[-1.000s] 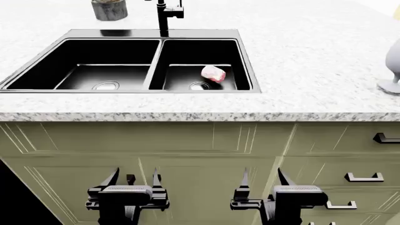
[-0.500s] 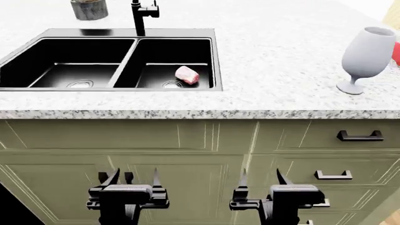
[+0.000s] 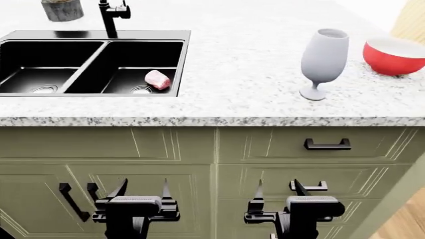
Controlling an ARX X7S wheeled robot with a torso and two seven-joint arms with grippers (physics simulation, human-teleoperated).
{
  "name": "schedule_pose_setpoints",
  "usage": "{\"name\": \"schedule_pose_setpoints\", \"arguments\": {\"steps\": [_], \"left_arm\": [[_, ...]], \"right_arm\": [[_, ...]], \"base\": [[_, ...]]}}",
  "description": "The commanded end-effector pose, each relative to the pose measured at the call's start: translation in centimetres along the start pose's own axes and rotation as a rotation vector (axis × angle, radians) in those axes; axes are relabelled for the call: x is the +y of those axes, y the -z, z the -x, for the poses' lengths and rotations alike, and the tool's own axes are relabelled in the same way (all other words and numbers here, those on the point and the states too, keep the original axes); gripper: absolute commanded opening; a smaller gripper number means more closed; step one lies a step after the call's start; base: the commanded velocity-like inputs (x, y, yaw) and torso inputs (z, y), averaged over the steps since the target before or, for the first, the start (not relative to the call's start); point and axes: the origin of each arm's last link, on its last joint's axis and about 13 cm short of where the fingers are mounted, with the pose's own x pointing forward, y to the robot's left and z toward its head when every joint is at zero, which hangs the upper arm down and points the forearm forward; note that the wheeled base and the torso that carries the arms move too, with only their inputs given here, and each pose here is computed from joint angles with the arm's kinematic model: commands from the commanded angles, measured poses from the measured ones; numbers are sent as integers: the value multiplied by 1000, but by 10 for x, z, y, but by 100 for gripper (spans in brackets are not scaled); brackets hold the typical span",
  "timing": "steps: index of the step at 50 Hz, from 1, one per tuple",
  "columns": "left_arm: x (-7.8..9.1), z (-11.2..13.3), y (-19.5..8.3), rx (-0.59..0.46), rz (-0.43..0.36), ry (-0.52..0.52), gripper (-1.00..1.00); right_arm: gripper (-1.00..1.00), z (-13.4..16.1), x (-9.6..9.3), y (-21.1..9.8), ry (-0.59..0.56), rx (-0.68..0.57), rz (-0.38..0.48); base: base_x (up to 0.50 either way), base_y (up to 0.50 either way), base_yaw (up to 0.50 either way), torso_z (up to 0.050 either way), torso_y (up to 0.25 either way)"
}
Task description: Pick the wine glass and bowl and place them in the sink. Then turn on the water.
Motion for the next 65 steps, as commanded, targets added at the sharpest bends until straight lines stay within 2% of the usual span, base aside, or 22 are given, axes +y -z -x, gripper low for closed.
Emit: {"name": "schedule_pose_setpoints", "arguments": {"steps": [1,65], "left_arm": [[0,0,0,1,0,1,100],[0,1,-1,-5,6,0,100]], "right_arm": [[100,0,0,0,1,2,0],[100,0,-1,-1,-6,0,-20]], "base": [[0,-500,0,0,0],[31,-500,0,0,0]]}}
